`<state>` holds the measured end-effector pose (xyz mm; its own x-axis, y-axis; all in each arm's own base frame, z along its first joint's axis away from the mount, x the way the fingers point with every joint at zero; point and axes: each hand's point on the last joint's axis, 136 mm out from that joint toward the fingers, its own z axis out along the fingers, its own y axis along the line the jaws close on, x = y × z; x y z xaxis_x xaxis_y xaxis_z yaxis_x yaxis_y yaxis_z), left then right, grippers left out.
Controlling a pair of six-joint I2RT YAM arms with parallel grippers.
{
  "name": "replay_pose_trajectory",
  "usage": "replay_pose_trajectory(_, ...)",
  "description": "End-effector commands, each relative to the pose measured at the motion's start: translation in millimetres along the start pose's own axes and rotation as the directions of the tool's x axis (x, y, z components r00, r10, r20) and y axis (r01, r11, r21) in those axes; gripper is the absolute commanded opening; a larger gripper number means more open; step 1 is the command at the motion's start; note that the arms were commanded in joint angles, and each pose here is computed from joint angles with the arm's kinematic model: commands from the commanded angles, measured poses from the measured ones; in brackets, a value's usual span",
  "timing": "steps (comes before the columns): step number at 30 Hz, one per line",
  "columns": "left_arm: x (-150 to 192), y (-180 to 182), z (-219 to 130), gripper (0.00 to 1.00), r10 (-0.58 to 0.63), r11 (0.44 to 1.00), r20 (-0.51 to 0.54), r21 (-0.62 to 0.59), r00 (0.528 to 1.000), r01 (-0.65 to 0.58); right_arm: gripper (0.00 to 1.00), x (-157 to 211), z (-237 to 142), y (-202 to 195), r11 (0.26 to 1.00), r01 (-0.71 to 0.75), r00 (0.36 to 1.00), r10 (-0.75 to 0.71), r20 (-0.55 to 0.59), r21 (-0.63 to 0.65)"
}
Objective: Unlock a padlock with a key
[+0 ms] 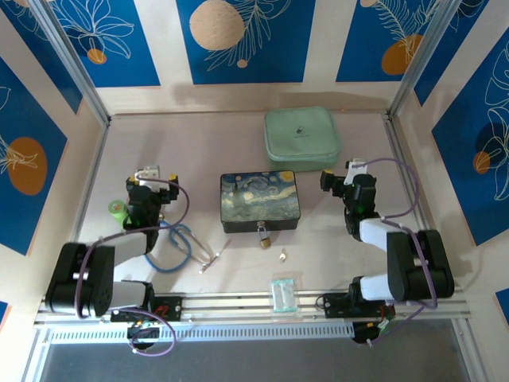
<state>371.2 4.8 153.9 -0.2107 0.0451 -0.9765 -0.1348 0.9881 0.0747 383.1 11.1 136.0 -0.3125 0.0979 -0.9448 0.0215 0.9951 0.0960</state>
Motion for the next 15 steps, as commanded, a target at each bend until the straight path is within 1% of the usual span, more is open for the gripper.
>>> replay_pose_trajectory(1,-10.4,6.6,-7.3,1.0,-0.1,0.995,-0.049,-0.024,0.994,0.099,0.99,-33.1,-18.7,8.8,0.999,-0.007,0.999,0.009,0.047,-0.038)
replay_pose_trajectory(3,-21.1,3.7,-13.4,1.0,-0.201,0.98,-0.06,-0.004,0.978,0.201,0.99,-46.8,-30.8,18.0,0.995,-0.043,0.998,0.046,0.032,-0.09)
replay_pose_trajectory(4,-27.9,-1.2,-16.7,1.0,-0.256,0.966,-0.061,0.029,0.965,0.258,0.99,-51.9,-36.5,20.7,0.991,-0.079,0.997,0.081,0.009,-0.104)
replay_pose_trajectory(5,-34.0,-7.6,-19.8,1.0,-0.312,0.946,-0.059,0.07,0.948,0.316,0.99,-53.0,-42.1,19.3,0.986,-0.139,0.99,0.137,-0.026,-0.09)
replay_pose_trajectory(7,-41.0,-15.6,-26.2,1.0,-0.436,0.889,-0.057,0.129,0.898,0.44,0.99,-51.4,-50.1,13.5,0.97,-0.24,0.968,0.236,-0.081,-0.041)
replay_pose_trajectory(8,-44.6,-18.7,-30.3,1.0,-0.488,0.857,-0.056,0.16,0.871,0.49,0.99,-47.5,-52.9,13.9,0.961,-0.272,0.957,0.266,-0.113,-0.042)
replay_pose_trajectory(9,-48.0,-23.2,-34.2,1.0,-0.523,0.829,-0.063,0.194,0.85,0.524,0.99,-46.2,-55.7,17.8,0.954,-0.292,0.949,0.281,-0.141,-0.066)
replay_pose_trajectory(11,-54.3,-31.6,-42.7,1.0,-0.578,0.775,-0.089,0.251,0.811,0.58,0.99,-41.0,-63.1,33.2,0.926,-0.34,0.929,0.304,-0.212,-0.163)
replay_pose_trajectory(14,-52.4,-35.0,-54.8,1.0,-0.656,0.698,-0.123,0.276,0.745,0.661,0.99,-32.7,-75.3,54.3,0.881,-0.389,0.901,0.303,-0.311,-0.269)
replay_pose_trajectory(15,-50.1,-38.7,-59.0,1.0,-0.668,0.675,-0.146,0.292,0.729,0.677,0.99,-30.0,-79.3,58.3,0.875,-0.398,0.893,0.302,-0.334,-0.276)
